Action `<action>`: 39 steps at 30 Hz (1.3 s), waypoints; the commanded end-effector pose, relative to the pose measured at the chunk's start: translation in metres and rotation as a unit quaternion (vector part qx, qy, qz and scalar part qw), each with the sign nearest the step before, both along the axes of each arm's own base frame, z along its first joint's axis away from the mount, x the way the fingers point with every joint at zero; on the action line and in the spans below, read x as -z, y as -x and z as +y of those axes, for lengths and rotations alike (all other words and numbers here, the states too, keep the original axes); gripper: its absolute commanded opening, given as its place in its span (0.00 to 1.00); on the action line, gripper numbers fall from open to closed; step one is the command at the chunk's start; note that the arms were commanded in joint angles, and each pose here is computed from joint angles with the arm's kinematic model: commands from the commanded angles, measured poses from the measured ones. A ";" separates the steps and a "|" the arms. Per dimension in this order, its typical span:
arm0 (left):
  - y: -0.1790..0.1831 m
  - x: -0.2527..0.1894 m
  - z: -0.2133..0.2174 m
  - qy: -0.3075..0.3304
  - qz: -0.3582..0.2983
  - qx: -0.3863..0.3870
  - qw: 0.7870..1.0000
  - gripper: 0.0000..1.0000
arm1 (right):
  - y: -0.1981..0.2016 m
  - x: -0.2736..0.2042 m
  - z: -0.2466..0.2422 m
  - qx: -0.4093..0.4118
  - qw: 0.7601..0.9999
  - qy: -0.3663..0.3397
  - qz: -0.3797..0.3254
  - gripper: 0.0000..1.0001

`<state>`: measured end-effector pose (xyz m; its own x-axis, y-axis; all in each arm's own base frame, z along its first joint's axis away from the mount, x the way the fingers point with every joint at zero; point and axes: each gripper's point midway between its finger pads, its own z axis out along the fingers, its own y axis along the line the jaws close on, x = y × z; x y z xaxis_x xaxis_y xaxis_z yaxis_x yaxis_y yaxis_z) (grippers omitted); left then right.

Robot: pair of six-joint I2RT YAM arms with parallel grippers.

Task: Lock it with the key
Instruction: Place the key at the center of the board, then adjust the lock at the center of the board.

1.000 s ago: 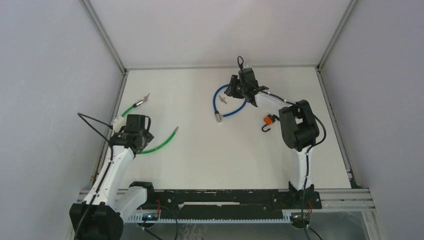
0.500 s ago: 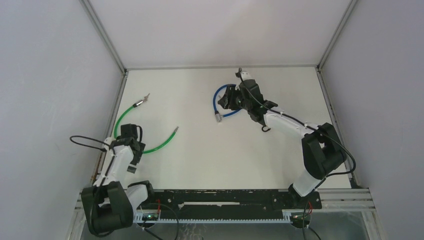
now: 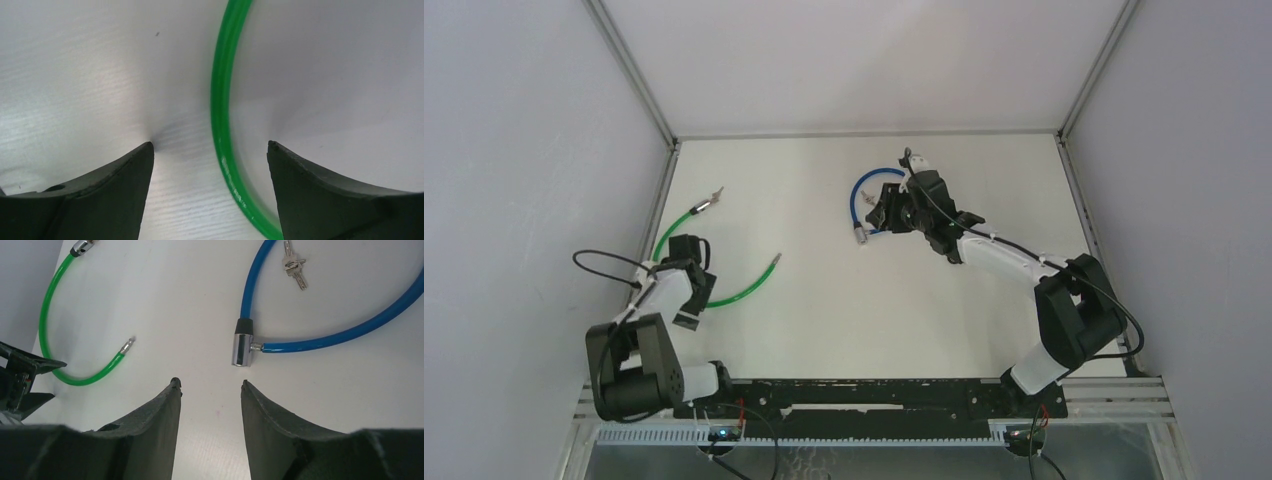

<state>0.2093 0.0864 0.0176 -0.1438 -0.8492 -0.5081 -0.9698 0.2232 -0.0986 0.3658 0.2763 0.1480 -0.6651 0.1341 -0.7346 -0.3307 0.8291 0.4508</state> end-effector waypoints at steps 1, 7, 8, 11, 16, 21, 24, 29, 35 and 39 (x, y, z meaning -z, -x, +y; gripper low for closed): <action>-0.030 0.005 0.007 0.007 0.012 0.009 1.000 0.86 | 0.000 -0.019 0.004 -0.006 1.000 -0.016 -0.026 0.54; -0.041 0.010 -0.002 0.043 0.031 0.030 0.998 0.73 | 0.004 -0.019 -0.001 0.000 0.999 -0.019 -0.026 0.53; -0.039 0.009 -0.002 0.041 0.030 0.030 0.998 0.66 | 0.005 -0.019 -0.002 0.001 0.999 -0.020 -0.027 0.54; -0.034 0.008 -0.002 0.038 0.032 0.031 0.998 0.43 | 0.005 -0.023 -0.006 0.006 0.999 -0.027 -0.030 0.54; -0.026 0.008 -0.008 0.049 0.032 0.041 0.997 0.18 | 0.006 -0.032 -0.010 0.009 0.999 -0.033 -0.037 0.53; -0.024 0.003 -0.026 0.062 0.024 0.091 0.994 0.00 | 0.009 -0.043 -0.017 0.015 0.998 -0.047 -0.047 0.53; -0.022 -0.009 -0.038 0.043 0.017 0.128 0.991 0.00 | 0.011 -0.047 -0.015 0.003 0.997 -0.055 -0.050 0.53; -0.006 -0.037 -0.026 -0.024 -0.004 0.105 0.994 0.00 | 0.023 -0.055 -0.005 -0.024 0.996 -0.064 -0.053 0.53; 0.000 -0.067 -0.028 -0.033 -0.068 0.113 0.991 0.00 | 0.031 -0.058 -0.001 -0.032 0.996 -0.059 -0.055 0.53; 0.003 -0.055 -0.042 -0.005 -0.073 0.130 0.989 0.00 | 0.031 -0.057 0.002 -0.034 0.996 -0.062 -0.055 0.53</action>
<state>0.2115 0.0533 0.0854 -0.2549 -0.7778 -0.5745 -0.8650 0.4489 -0.2239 0.3352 0.2733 0.1832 -0.6361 0.1626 -0.7543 -0.3969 0.7694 0.5005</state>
